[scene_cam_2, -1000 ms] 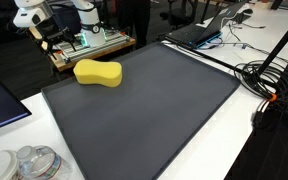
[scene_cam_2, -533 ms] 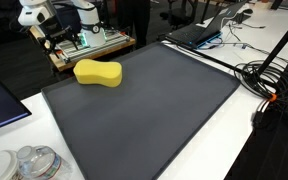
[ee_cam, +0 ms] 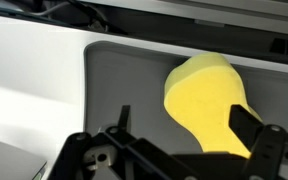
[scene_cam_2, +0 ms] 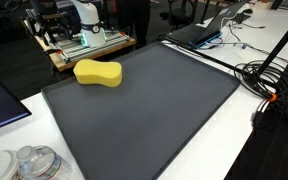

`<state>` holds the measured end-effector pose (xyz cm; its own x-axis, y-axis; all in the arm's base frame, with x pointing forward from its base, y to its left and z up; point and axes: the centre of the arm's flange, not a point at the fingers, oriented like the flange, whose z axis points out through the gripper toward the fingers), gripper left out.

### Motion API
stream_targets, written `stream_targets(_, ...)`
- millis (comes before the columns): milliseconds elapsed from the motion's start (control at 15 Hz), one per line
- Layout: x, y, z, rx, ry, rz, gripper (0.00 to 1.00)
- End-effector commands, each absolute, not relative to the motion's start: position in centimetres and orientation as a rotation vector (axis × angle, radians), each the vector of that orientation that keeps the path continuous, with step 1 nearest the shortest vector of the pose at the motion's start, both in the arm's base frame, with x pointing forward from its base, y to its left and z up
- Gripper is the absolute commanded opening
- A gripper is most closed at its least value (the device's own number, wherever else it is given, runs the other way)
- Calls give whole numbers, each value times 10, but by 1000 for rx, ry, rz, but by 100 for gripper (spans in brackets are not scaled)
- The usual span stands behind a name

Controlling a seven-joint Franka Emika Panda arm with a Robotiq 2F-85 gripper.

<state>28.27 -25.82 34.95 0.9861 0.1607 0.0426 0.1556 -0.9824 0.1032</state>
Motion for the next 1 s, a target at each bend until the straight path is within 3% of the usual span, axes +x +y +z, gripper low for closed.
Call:
stream_targets(0, 240, -193, 351, 2889, 399, 23, 100)
stream_targets(733, 275, -93, 361, 2642, 980, -391, 100)
stream_targets(933, 279, -48, 359, 2598, 1159, -357, 100)
